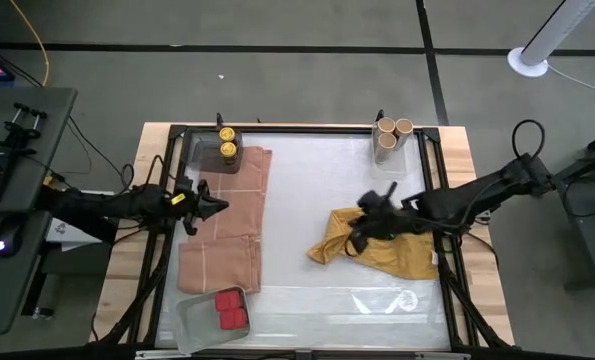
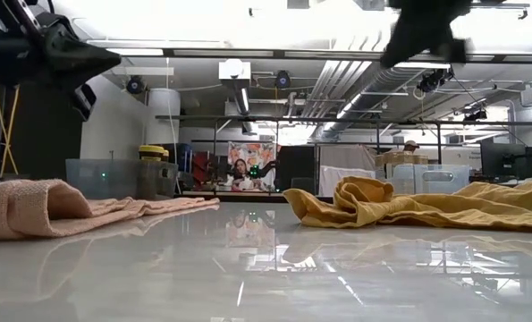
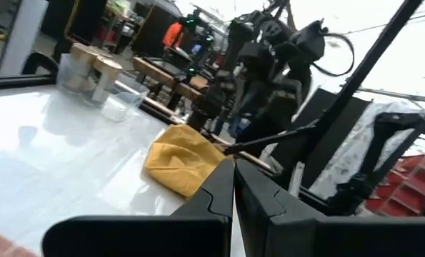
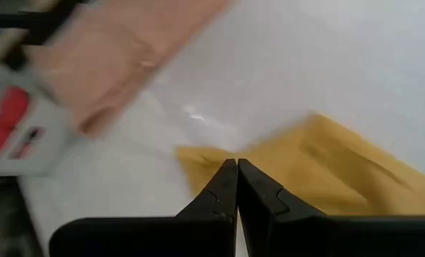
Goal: Sort spices by type
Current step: Return to Home Position
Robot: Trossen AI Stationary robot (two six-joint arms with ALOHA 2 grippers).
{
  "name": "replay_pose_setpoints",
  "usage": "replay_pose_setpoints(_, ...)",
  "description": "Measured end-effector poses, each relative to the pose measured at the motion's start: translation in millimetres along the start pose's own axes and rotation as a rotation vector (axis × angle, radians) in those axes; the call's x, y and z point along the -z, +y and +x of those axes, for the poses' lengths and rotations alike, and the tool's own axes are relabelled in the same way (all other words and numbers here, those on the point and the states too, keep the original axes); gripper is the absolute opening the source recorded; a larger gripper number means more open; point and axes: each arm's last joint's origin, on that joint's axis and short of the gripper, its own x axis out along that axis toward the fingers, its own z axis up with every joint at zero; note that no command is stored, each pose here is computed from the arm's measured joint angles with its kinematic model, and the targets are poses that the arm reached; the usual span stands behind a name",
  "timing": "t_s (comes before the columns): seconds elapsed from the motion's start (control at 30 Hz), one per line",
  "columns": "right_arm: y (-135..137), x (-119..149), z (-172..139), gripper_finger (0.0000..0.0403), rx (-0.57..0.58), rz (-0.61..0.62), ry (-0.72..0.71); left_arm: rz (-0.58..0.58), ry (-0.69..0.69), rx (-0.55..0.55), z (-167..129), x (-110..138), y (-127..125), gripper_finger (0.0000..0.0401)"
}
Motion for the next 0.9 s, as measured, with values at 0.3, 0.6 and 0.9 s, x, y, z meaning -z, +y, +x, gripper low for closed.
replay_pose_setpoints(0.3, -96, -68, 71, 0.0, -0.412, -0.061, -0.261, 0.015, -0.004, -0.024, 0, 0, 1, 0.0)
replay_pose_setpoints(0.6, -136, -87, 26, 0.0, -0.543, -0.263, -0.445, 0.011, -0.004, -0.024, 0, 0, 1, 0.0)
replay_pose_setpoints(0.9, -157, 12, 1, 0.0, -0.617, -0.087, -0.571, 0.012, 0.003, -0.028, 0, 1, 1, 0.0)
